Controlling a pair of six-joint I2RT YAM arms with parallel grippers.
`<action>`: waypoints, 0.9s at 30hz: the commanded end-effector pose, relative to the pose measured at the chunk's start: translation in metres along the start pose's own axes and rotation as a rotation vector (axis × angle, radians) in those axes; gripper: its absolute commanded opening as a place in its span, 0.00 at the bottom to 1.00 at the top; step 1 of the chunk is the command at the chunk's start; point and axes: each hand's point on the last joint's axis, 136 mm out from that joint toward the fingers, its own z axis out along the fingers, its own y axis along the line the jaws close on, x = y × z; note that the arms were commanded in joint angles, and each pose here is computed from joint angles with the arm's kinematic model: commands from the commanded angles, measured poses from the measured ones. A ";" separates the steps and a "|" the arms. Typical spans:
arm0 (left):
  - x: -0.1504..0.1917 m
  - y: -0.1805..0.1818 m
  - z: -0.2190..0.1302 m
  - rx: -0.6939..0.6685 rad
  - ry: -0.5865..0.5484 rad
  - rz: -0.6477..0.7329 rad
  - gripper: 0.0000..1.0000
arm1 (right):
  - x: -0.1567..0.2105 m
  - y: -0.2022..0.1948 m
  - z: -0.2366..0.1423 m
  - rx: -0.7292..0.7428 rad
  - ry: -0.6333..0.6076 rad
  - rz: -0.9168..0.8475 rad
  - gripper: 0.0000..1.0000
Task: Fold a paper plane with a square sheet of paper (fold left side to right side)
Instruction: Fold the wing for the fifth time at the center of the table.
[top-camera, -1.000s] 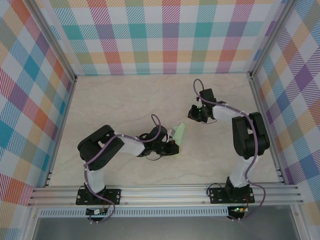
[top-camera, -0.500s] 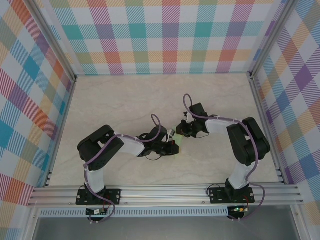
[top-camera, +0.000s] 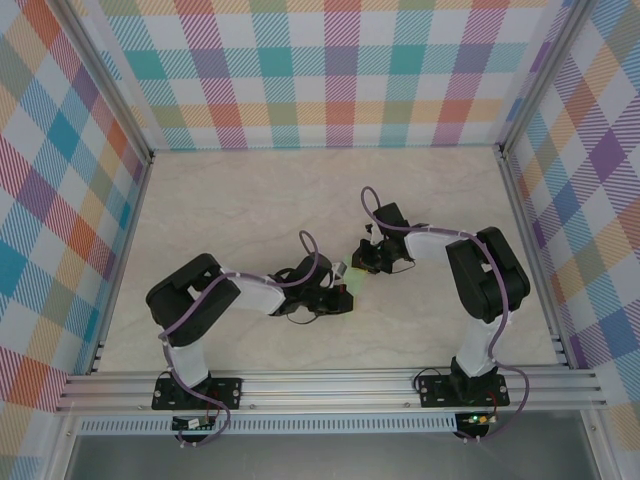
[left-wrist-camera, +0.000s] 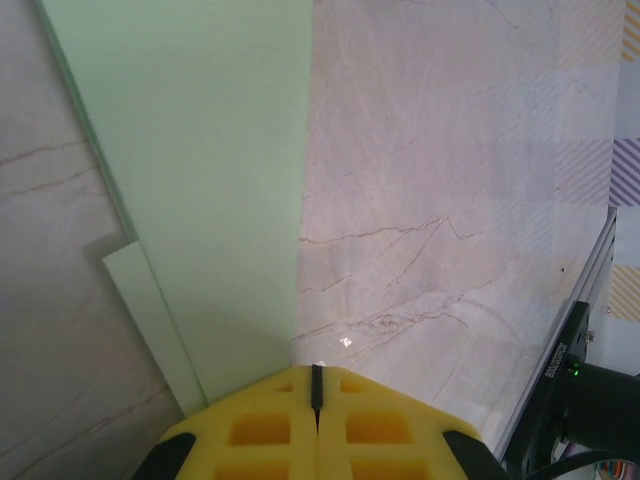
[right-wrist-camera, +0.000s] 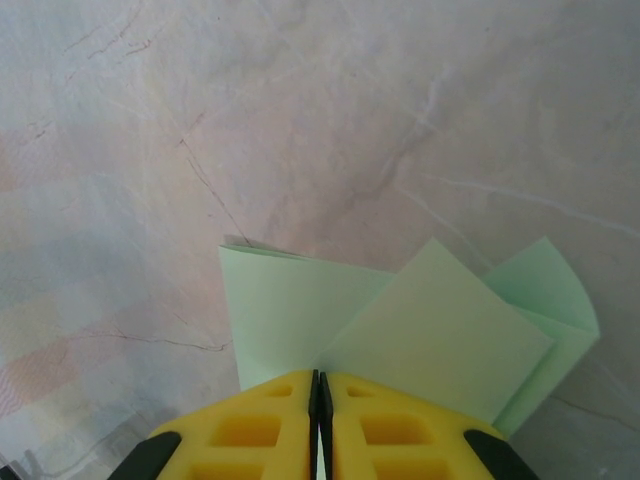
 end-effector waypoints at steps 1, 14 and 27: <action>0.058 0.023 -0.003 -0.080 0.178 -0.031 0.00 | -0.004 -0.027 0.006 0.117 -0.016 0.004 0.13; 0.077 0.031 -0.017 -0.099 0.193 -0.042 0.00 | -0.004 -0.031 0.005 0.144 -0.008 0.003 0.13; 0.031 -0.024 -0.044 0.010 0.080 0.041 0.00 | -0.005 -0.025 0.002 0.124 -0.010 -0.003 0.13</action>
